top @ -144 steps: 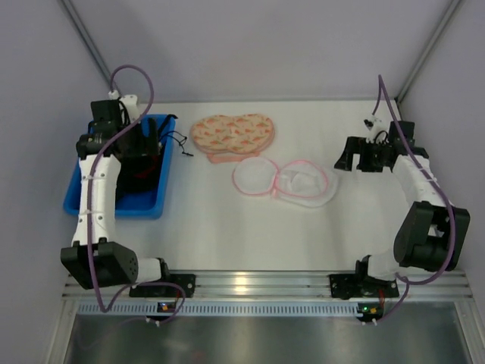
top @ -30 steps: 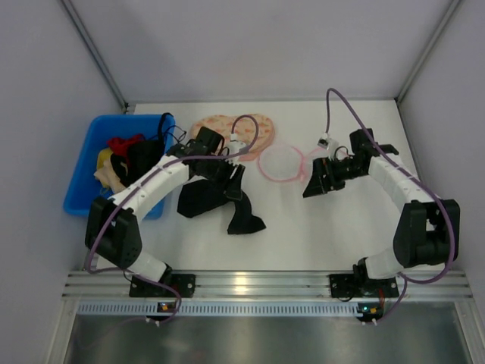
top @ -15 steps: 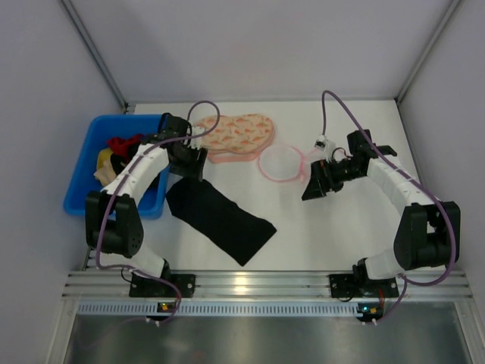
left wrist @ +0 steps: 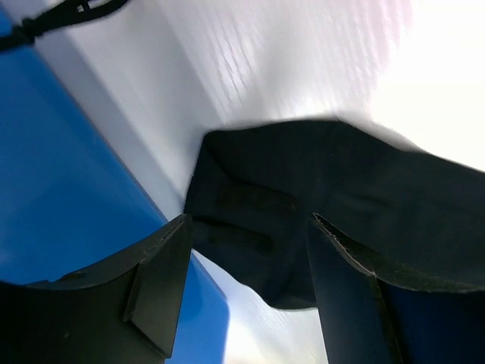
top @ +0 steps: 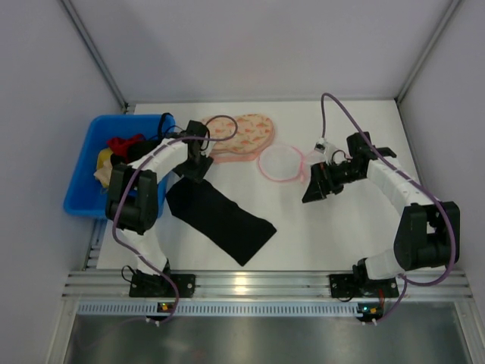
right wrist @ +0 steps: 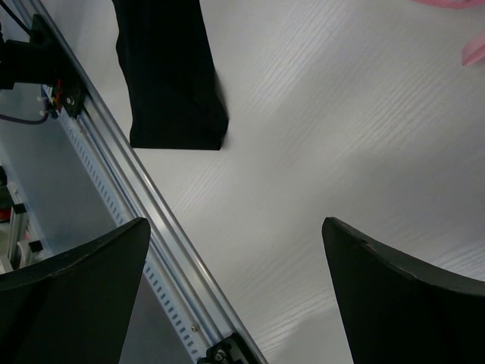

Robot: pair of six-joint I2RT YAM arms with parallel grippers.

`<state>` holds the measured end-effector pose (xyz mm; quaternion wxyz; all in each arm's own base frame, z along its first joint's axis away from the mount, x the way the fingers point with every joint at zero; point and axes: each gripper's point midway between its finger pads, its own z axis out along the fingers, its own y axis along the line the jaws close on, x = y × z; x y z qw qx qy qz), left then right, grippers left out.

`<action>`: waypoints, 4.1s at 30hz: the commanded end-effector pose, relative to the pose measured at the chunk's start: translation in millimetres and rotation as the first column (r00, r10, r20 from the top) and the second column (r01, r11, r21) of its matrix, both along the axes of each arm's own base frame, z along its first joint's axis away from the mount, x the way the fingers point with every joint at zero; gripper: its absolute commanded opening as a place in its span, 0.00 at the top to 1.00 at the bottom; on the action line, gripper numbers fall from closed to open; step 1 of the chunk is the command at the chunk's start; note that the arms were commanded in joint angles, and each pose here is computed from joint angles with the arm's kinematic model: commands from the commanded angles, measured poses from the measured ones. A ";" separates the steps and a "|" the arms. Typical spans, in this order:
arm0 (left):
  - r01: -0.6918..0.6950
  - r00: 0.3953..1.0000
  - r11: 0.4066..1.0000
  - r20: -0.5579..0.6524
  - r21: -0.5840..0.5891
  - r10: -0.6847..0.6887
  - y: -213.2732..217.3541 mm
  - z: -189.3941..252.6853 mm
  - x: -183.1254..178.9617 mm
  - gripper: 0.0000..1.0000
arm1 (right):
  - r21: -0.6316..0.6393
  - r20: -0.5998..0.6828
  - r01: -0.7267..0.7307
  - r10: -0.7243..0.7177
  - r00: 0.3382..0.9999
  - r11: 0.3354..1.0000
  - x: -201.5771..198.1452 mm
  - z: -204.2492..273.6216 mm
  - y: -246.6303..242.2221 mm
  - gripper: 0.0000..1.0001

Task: Place the bra in the laundry bag and zip it closed

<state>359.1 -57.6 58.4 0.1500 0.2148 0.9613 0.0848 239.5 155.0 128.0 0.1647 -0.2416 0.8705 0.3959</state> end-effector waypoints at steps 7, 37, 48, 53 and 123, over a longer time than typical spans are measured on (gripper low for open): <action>0.046 0.997 0.998 -0.060 0.033 -0.044 1.9 -29.9 6.9 0.37 | -0.004 0.092 -0.034 0.034 0.995 0.999 1.8 12.3 0.0 0.03; 0.160 0.987 0.986 0.029 -0.034 -0.159 -46.4 35.4 8.9 0.46 | 0.020 0.112 -0.019 0.016 0.994 1.000 10.0 25.6 -0.9 0.07; 0.216 0.971 0.973 -0.119 0.082 -0.205 33.6 22.2 36.0 0.40 | 0.003 0.102 -0.032 0.031 0.994 0.999 -0.1 18.7 -4.1 0.05; 0.255 0.950 0.966 -0.202 0.052 -0.239 39.7 0.0 26.6 0.40 | 0.002 0.093 -0.034 0.034 0.995 0.999 -1.5 16.3 -3.9 0.05; 0.151 0.339 0.987 0.941 -0.046 -0.008 -32.2 467.1 74.0 1.00 | 0.057 0.155 -0.003 -0.006 0.988 0.998 22.2 46.1 4.4 0.07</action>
